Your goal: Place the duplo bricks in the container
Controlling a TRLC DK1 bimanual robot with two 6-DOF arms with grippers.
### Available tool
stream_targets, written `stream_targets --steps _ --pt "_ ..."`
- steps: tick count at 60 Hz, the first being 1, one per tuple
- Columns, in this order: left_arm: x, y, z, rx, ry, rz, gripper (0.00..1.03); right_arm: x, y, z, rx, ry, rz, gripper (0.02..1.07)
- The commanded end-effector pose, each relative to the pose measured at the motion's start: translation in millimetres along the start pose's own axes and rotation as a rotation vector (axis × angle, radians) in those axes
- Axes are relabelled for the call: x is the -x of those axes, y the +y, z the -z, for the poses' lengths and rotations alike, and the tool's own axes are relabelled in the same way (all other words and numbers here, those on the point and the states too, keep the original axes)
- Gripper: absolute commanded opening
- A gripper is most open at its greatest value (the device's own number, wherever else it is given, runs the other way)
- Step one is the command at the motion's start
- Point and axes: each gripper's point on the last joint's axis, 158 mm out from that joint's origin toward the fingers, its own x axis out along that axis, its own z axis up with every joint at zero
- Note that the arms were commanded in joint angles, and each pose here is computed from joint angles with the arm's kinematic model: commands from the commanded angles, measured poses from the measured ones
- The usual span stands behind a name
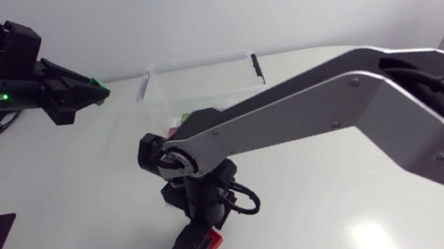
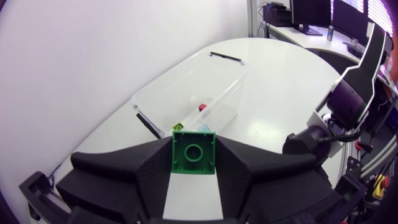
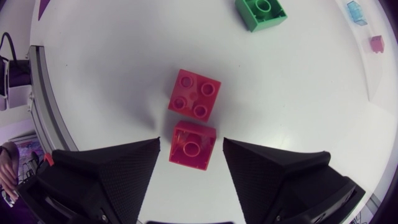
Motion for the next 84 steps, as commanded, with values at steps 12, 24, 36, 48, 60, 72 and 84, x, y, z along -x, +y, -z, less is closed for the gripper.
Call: stream_targets --steps 12,24,36,48,60,72,84 --pt "-34.8 33.0 -48.7 0.067 -0.110 -0.019 0.22 -16.3 1.3 14.2 -0.038 0.064 -0.010 0.28" --pt "-98.3 42.5 -60.7 0.085 -0.104 -0.037 0.24 30.0 -16.1 5.8 -0.065 -0.052 0.007 0.21" --pt "-152.6 44.8 -43.6 0.098 -0.038 -0.041 0.49 97.9 -62.7 -13.0 -0.161 -0.198 0.039 0.21" --pt "-152.9 48.9 -43.7 0.109 -0.035 -0.088 0.81 160.6 -113.5 -30.8 -0.245 -0.334 0.076 0.21" --pt "-105.8 18.7 -49.8 0.087 -0.049 -0.084 0.84 214.8 -161.6 -54.8 -0.314 -0.475 0.114 0.21" --pt "-74.4 -38.9 -16.2 0.041 0.030 -0.013 0.84 237.3 -195.9 -72.7 -0.347 -0.546 0.128 0.21" --pt "-72.4 -110.9 46.4 -0.033 0.160 0.102 0.84 237.2 -222.6 -91.8 -0.368 -0.578 0.139 0.21"
